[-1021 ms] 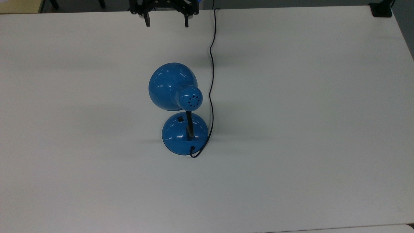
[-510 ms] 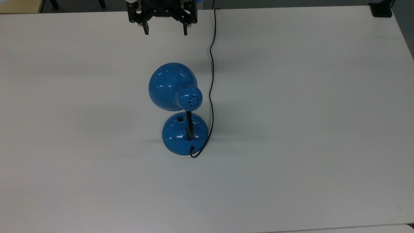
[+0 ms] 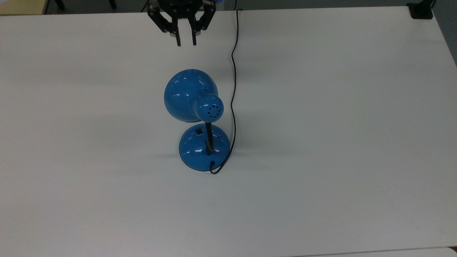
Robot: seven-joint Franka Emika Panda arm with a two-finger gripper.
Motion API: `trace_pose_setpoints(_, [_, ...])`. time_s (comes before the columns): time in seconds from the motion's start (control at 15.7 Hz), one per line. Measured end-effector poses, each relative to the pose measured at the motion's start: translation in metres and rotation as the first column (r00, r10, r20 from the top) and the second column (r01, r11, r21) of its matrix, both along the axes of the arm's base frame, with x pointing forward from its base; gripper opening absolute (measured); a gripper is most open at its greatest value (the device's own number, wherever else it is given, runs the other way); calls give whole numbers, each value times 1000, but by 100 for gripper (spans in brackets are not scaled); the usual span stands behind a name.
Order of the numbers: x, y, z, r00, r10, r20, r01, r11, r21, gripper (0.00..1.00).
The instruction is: Turn on the lamp
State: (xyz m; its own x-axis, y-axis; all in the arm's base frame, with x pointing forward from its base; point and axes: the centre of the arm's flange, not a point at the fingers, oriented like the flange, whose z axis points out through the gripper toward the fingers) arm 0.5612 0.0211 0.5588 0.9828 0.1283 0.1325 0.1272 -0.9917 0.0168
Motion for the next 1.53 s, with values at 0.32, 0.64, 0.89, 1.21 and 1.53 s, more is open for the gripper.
trace_pose_setpoints(0.32, [1,12,-62,991,73,114,-76,997,23,1])
trace_pose_setpoints(0.64, [25,23,-112,961,225,162,-230,973,12,1])
trace_pose_setpoints(0.89, [42,23,-142,952,204,229,-223,973,60,1])
trace_pose_setpoints(1.21, [51,9,-161,932,237,274,-266,961,73,1])
trace_pose_setpoints(1.53, [58,-11,-184,921,243,304,-275,959,67,1])
